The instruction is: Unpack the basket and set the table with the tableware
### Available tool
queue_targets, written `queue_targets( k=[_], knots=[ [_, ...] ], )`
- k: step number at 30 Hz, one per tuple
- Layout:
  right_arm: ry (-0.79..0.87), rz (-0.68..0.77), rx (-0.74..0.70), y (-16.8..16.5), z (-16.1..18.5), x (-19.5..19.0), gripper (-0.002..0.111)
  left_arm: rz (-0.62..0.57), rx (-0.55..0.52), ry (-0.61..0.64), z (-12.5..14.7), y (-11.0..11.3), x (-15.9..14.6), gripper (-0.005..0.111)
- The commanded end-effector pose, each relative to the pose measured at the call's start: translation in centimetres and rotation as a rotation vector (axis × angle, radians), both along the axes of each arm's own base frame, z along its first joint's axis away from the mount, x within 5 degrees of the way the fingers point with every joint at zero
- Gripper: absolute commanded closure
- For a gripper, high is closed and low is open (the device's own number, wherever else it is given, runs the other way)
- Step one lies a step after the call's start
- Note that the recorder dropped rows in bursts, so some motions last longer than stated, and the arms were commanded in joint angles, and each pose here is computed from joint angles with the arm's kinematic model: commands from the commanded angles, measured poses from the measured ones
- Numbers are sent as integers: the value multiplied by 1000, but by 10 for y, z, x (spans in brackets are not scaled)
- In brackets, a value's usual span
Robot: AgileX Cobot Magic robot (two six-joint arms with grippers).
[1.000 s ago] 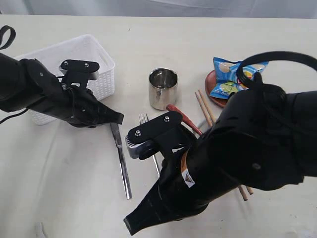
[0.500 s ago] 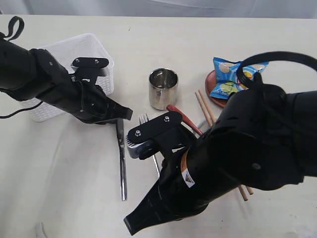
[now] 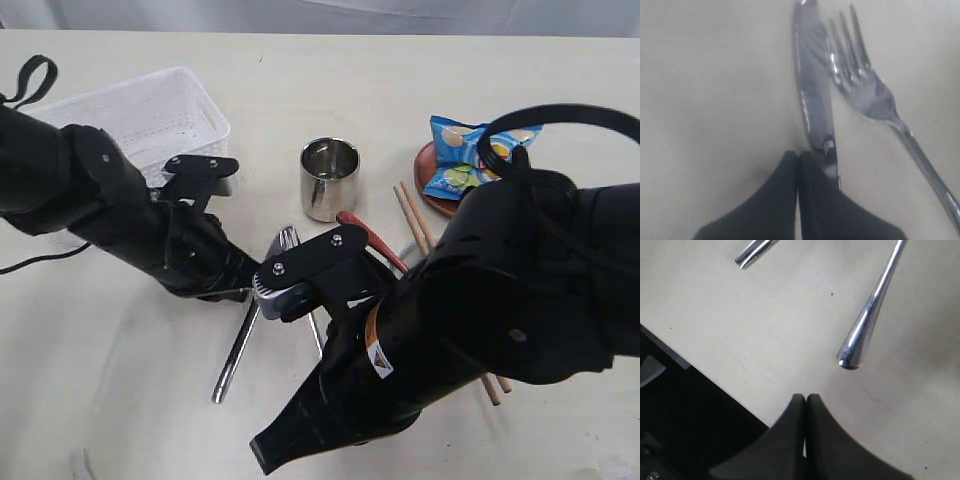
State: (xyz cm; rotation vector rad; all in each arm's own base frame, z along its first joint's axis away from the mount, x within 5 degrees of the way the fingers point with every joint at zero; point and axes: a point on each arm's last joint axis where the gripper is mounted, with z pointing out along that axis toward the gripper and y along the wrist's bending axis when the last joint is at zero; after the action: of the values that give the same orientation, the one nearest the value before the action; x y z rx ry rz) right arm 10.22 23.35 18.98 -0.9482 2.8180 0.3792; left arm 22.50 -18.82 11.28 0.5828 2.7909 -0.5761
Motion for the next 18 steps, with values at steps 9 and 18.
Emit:
queue_targets(
  k=[9,18],
  knots=[
    [-20,26,10,0,3,1,108,-99,17,153,-3,7,-52,107],
    [-59,28,77,-6,22,-1,108,-137,13,124,-3,-10,-66,107]
  ],
)
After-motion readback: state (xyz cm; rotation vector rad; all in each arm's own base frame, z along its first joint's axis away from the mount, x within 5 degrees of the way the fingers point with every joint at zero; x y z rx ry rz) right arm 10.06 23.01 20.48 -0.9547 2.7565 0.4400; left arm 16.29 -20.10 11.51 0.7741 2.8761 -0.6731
